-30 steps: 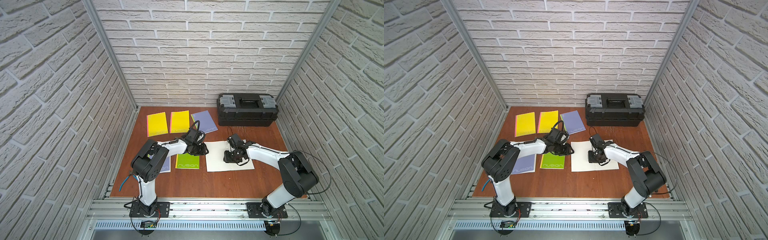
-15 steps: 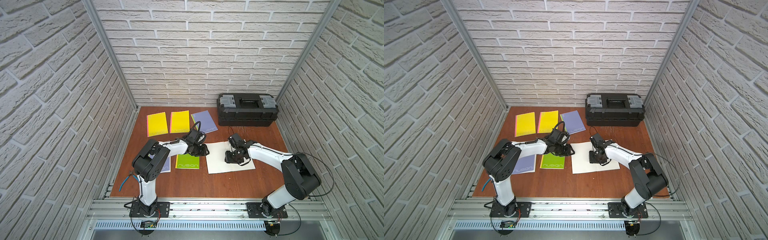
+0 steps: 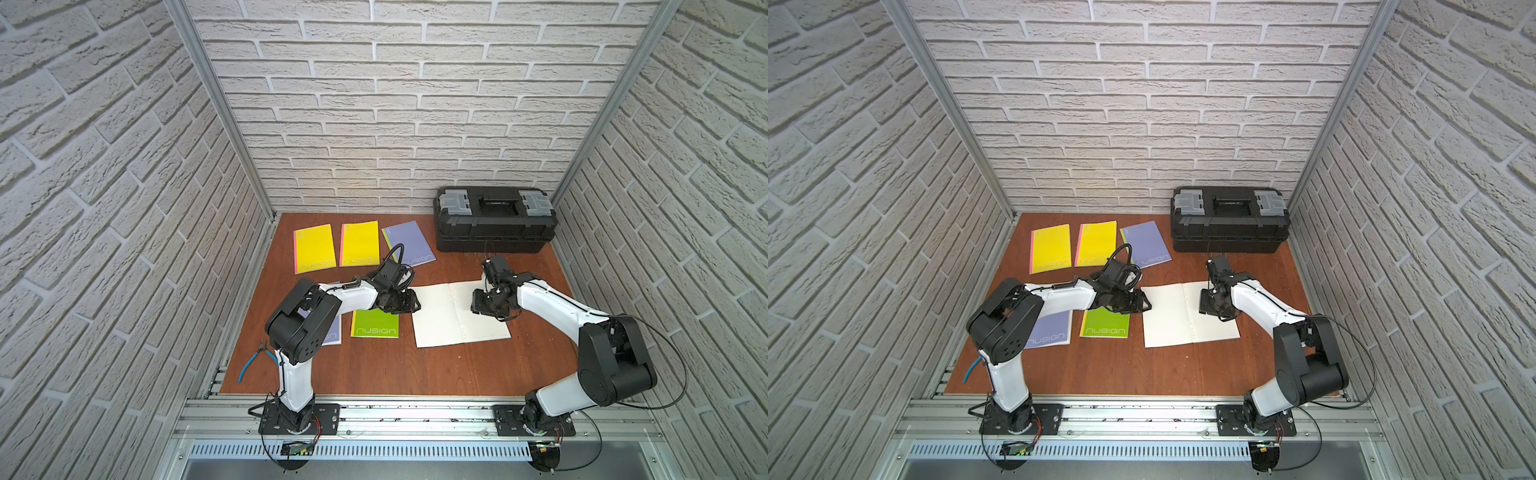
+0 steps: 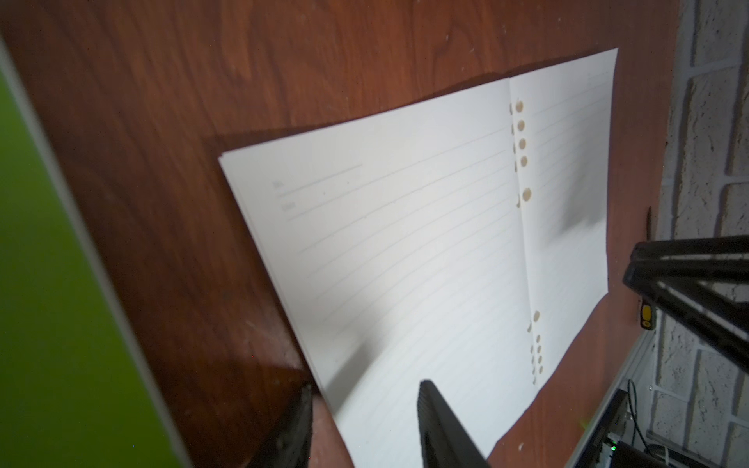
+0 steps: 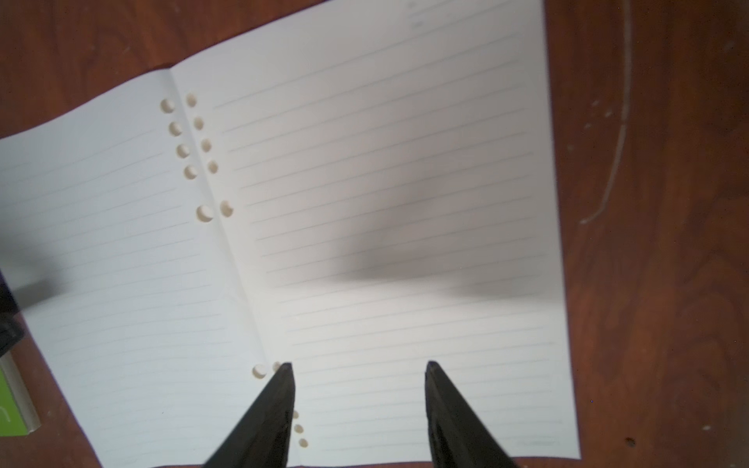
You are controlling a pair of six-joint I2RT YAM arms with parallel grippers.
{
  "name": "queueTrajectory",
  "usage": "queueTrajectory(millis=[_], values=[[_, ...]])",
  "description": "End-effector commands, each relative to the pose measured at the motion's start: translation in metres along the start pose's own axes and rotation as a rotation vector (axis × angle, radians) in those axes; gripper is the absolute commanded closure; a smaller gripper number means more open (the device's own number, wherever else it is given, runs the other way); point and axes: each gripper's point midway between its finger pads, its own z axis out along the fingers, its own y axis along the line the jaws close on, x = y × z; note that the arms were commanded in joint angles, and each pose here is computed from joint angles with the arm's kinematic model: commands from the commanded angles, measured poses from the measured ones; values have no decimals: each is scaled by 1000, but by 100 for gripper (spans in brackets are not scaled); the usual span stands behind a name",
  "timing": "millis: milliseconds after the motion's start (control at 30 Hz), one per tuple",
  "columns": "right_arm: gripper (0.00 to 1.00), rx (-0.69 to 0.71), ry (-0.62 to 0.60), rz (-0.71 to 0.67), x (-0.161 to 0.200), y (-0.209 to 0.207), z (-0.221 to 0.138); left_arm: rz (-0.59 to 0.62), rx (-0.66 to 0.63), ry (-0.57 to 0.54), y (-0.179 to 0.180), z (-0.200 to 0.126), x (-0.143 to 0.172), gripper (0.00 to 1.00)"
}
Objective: Close the notebook
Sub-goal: Close the notebook at the center of the board.
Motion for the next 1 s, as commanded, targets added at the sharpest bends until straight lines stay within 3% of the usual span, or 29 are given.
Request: queueTrajectory(millis=[0,967], values=[[46,11,0,7,-1,-18,-3,-2,-4,8,1,7,1,56],[46,-2,59,136,-3,-62,33,-5,47,-17,-9,8,-4,60]])
